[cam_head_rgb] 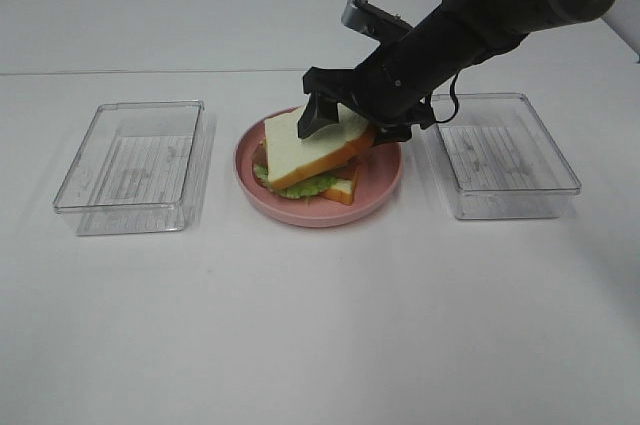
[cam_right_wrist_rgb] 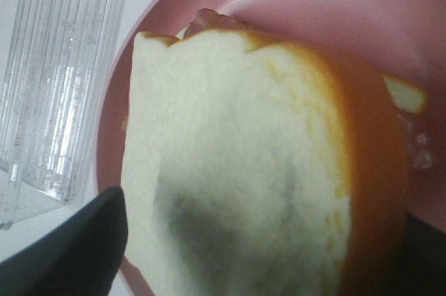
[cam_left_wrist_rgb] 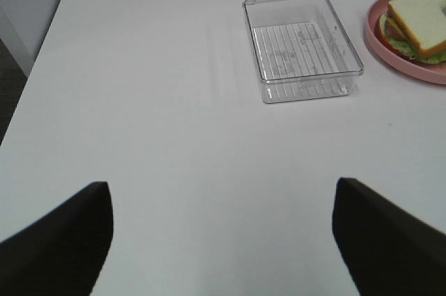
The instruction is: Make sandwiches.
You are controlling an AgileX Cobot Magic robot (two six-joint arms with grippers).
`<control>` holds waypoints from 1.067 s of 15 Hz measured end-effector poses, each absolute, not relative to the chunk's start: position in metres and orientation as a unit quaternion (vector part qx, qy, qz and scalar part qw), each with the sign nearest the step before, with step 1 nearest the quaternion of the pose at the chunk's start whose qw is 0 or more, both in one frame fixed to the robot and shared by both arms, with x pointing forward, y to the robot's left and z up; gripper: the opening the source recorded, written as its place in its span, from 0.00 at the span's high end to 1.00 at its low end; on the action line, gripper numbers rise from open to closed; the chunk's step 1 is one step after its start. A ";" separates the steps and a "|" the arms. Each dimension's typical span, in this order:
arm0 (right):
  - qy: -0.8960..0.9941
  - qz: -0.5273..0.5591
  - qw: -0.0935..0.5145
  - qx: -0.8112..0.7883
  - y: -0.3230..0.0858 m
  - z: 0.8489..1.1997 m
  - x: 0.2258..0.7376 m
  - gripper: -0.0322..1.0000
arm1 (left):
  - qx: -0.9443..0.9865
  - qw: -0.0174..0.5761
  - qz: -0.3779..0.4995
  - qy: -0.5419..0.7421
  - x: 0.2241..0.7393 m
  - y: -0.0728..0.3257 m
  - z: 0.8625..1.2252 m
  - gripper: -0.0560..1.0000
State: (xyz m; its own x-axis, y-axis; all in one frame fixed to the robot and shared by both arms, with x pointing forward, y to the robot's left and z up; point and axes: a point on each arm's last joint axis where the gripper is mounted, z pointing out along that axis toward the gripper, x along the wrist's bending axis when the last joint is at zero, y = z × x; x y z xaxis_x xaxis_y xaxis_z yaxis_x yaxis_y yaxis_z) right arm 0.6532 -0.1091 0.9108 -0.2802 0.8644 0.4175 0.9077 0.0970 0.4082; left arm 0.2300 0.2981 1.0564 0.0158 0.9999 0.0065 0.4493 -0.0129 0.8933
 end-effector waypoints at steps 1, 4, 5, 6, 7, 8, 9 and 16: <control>-0.748 -0.300 0.029 -0.592 -0.110 0.911 0.653 0.20 | 0.608 0.372 0.370 0.596 0.230 0.298 1.056 0.20; -0.774 -0.292 -0.015 -0.562 -0.116 0.932 0.651 0.20 | 0.608 0.372 0.370 0.596 0.230 0.298 1.056 0.20; -0.780 -0.284 -0.030 -0.556 -0.119 0.937 0.651 0.20 | 0.608 0.372 0.370 0.596 0.230 0.298 1.056 0.20; -0.785 -0.278 -0.037 -0.553 -0.121 0.938 0.651 0.20 | 0.608 0.372 0.370 0.596 0.230 0.298 1.056 0.20; -0.792 -0.265 -0.058 -0.547 -0.125 0.945 0.650 0.20 | 0.608 0.372 0.370 0.596 0.230 0.298 1.056 0.20; -0.795 -0.259 -0.069 -0.544 -0.127 0.951 0.649 0.20 | 0.608 0.372 0.370 0.596 0.230 0.298 1.056 0.20; -0.796 -0.256 -0.073 -0.543 -0.129 0.955 0.648 0.20 | 0.608 0.372 0.370 0.596 0.230 0.298 1.056 0.20; -0.816 -0.149 -0.076 -0.553 -0.160 1.040 0.596 0.20 | 0.608 0.372 0.370 0.596 0.230 0.298 1.056 0.20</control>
